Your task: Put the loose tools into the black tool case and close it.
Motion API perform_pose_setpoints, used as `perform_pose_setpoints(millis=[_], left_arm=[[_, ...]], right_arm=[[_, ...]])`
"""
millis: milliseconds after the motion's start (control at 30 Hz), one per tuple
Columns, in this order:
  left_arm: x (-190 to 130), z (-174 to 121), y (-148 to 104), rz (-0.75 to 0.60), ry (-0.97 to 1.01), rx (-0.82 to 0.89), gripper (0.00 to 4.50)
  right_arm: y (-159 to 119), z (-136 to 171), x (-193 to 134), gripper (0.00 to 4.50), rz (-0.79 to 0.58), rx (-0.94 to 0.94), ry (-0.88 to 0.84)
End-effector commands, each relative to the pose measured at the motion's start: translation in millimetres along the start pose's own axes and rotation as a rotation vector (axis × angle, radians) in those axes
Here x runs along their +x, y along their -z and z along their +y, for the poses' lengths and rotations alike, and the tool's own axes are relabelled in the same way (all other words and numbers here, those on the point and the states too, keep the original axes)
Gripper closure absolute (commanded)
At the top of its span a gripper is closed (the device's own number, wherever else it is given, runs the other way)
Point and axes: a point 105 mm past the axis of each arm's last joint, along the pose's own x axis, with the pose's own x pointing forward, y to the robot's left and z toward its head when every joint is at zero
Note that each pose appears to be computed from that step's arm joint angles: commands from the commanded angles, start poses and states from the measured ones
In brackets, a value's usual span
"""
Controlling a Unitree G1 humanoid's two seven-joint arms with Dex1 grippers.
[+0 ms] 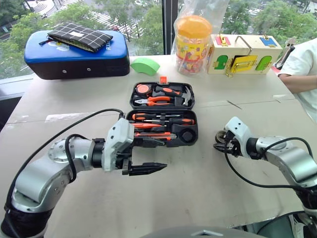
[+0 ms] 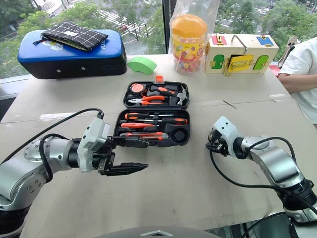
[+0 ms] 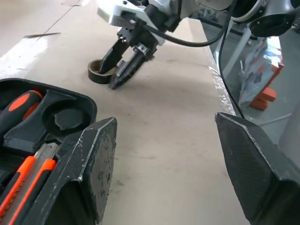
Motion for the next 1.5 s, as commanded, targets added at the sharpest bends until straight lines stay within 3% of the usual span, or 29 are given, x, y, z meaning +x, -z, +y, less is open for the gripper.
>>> perform_pose_setpoints(millis=[33,200,367,567,1033,1067,1133,1167,1267,1300,1500], left_arm=[[-2,-2,-2,-0.021,-0.051,0.008,1.15],[-14,0,15,-0.016,-0.139,-0.049,1.15],[-32,0,34,-0.014,-0.223,-0.094,1.15],[-40,7,41,-0.019,-0.297,-0.077,1.15],[-27,5,24,-0.049,-0.395,-0.082,1.15],[-28,7,24,-0.053,-0.406,-0.091,1.15],[-31,13,24,-0.061,-0.434,-0.108,1.15],[-33,16,23,-0.070,-0.453,-0.119,1.15],[-41,29,22,-0.104,-0.526,-0.168,1.15],[-45,37,21,-0.126,-0.567,-0.196,1.15],[-72,111,17,-0.234,-0.945,-0.348,1.15]], right_arm=[[-21,2,-11,4.45,-0.048,-0.050,-0.027],[-60,22,-19,4.45,-0.144,-0.102,-0.130],[-95,53,-3,4.45,-0.171,-0.127,-0.258],[-92,68,28,4.45,-0.071,-0.187,-0.326],[-78,62,47,4.45,0.004,-0.198,-0.373],[-77,63,47,3.90,0.006,-0.199,-0.380],[-78,63,47,3.38,0.002,-0.207,-0.386],[-80,63,45,2.83,-0.007,-0.210,-0.390],[-95,65,30,1.48,-0.083,-0.197,-0.424],[-104,64,21,1.23,-0.130,-0.181,-0.438],[-156,26,0,1.23,-0.410,-0.041,-0.257]])
